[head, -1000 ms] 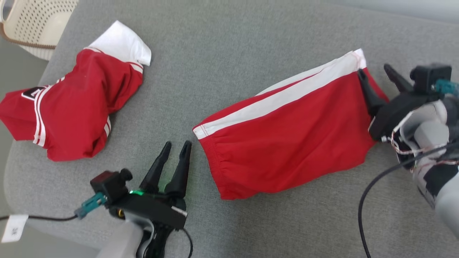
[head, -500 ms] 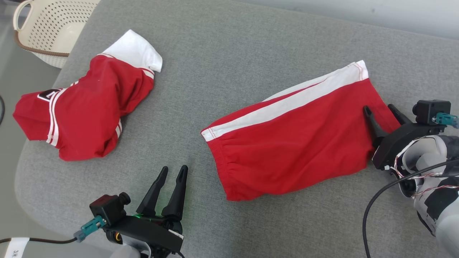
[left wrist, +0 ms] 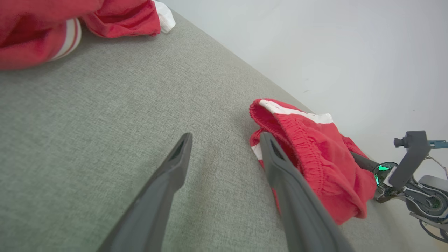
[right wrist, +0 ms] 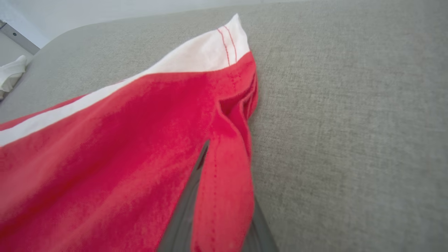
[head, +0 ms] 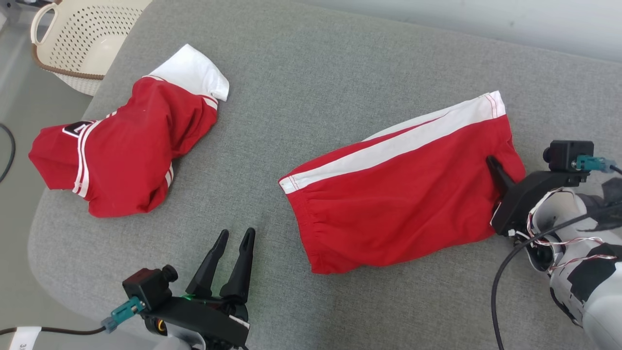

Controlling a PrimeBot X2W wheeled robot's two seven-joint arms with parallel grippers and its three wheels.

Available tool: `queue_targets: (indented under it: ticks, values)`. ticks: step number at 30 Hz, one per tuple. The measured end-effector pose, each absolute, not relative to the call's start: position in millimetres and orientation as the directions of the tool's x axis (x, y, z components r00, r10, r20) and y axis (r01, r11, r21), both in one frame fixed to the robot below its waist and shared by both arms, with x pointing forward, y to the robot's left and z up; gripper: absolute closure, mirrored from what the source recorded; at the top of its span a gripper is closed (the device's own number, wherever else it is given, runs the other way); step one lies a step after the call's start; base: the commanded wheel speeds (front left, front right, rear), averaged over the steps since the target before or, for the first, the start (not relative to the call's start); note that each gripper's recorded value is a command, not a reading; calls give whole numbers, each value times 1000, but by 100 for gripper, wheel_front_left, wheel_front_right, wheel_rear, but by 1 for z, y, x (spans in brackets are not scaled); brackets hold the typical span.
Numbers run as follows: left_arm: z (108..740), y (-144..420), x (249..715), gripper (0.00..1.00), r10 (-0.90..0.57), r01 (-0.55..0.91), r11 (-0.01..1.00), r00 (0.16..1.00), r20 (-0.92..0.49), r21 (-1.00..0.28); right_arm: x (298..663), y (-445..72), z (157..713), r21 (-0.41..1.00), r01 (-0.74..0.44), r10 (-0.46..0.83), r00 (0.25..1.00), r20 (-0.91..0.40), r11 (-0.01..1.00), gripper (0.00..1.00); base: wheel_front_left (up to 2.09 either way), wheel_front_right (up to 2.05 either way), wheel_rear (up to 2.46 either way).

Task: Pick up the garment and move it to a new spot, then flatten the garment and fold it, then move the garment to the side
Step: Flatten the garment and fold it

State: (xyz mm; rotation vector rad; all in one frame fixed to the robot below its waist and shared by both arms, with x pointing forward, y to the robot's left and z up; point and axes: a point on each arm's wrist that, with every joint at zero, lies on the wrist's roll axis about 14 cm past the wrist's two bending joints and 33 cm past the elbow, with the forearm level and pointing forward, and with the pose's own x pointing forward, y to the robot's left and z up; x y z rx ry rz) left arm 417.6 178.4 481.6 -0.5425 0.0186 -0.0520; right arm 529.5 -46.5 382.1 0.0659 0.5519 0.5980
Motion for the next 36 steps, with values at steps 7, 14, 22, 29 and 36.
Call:
queue_targets:
  ticks: [7, 14, 22, 29, 36]
  values:
    - [487, 170, 417, 0, -82, 77, 854, 997, 13, -514, 532, -64, 393, 221, -462, 512, 751, -417, 859, 100, 0, 0, 0]
    - [495, 158, 417, 0, -120, 122, 850, 992, 37, -512, 519, -94, 396, 252, -378, 451, 798, -399, 891, 100, 0, 0, 0]
    - [496, 142, 415, 0, -159, 159, 837, 986, 45, -524, 488, -134, 401, 315, -256, 369, 848, -380, 914, 100, 0, 0, 0]
    - [504, 124, 418, 0, -209, 216, 829, 975, 72, -515, 452, -170, 407, 352, -156, 283, 895, -345, 923, 100, 0, 0, 0]
    - [510, 110, 417, 0, -243, 255, 822, 966, 91, -508, 416, -190, 409, 368, -91, 219, 921, -321, 925, 100, 0, 0, 0]
